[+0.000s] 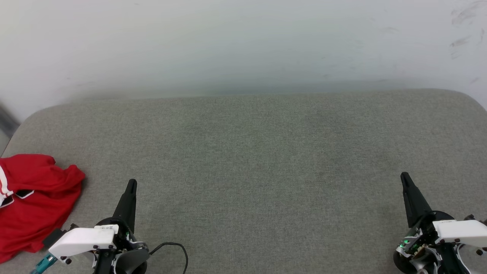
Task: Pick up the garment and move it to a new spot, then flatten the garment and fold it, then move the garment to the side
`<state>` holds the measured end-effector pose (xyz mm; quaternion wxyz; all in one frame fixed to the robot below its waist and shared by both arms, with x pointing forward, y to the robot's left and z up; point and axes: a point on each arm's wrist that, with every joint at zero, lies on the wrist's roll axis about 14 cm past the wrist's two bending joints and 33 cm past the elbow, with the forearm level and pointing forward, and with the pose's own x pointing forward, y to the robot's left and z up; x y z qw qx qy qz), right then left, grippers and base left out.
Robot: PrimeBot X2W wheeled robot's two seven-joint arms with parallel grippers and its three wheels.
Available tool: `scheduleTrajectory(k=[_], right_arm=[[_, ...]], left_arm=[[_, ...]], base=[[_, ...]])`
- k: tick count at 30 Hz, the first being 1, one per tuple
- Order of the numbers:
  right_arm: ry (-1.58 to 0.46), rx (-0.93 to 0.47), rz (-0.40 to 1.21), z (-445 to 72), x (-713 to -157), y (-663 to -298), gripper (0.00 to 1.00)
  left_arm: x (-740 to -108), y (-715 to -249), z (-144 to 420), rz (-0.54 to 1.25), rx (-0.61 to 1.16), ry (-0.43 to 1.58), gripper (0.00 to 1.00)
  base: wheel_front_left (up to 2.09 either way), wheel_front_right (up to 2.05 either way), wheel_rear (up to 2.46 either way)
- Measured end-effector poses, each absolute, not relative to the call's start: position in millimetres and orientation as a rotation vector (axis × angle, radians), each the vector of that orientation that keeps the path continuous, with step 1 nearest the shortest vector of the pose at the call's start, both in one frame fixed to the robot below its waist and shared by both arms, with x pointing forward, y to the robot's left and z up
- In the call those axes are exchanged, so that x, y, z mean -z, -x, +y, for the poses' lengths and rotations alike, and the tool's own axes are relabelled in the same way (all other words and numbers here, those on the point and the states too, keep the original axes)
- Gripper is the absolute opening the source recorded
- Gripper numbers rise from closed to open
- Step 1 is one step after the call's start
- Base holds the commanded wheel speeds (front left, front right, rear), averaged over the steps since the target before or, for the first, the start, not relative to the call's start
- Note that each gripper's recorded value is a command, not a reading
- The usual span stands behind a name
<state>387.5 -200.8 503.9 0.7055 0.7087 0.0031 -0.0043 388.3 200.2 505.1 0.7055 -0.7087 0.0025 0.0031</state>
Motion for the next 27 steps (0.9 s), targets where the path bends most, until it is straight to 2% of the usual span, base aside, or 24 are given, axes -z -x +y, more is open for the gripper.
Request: scheduleTrajectory(k=[26, 27], right_arm=[[-1.575, 0.009, 0.007, -200.8, -503.9, -387.5, 0.00], [-1.575, 0.009, 0.007, -200.8, -503.9, -387.5, 1.00]], left_arm=[[-505.1, -388.3, 200.1, 0.005, -0.007, 1.575, 0.00], [-505.1, -388.3, 200.2, 0.005, -0.007, 1.575, 1.00]], base=[[0.00, 0.00, 0.00], [0.00, 0.00, 0.00]])
